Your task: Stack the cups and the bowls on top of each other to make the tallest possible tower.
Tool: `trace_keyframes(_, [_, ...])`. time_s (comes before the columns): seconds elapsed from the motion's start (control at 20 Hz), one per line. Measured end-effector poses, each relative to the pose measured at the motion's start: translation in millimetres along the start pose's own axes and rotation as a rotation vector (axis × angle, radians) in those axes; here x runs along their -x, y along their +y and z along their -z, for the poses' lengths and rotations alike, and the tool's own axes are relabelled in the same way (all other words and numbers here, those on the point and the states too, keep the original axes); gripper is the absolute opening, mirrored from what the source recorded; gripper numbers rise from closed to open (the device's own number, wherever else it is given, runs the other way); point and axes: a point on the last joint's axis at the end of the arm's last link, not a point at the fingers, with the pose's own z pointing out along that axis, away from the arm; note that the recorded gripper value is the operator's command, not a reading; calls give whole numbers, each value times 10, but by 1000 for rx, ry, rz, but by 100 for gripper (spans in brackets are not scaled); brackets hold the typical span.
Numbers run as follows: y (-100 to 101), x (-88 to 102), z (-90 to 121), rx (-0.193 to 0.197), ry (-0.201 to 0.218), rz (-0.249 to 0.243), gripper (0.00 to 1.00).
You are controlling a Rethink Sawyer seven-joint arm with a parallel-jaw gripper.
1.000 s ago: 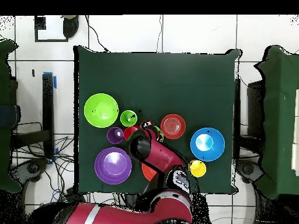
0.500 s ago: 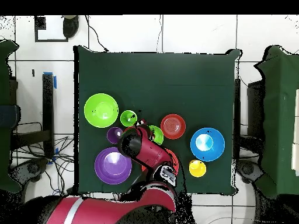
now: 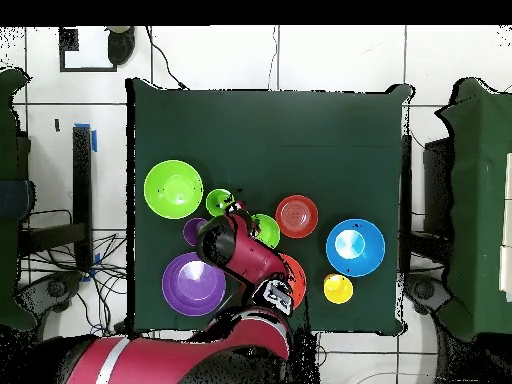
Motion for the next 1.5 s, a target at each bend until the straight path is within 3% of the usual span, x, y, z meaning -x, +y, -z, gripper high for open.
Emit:
trace_keyframes(0.5, [-62,64,-45,-8,1,-8,100])
trace_keyframes(0.55, [-134,74,-106,-17,3,-4,0])
trace_keyframes(1.5, [-216,129,-92,-12,-3,39,0])
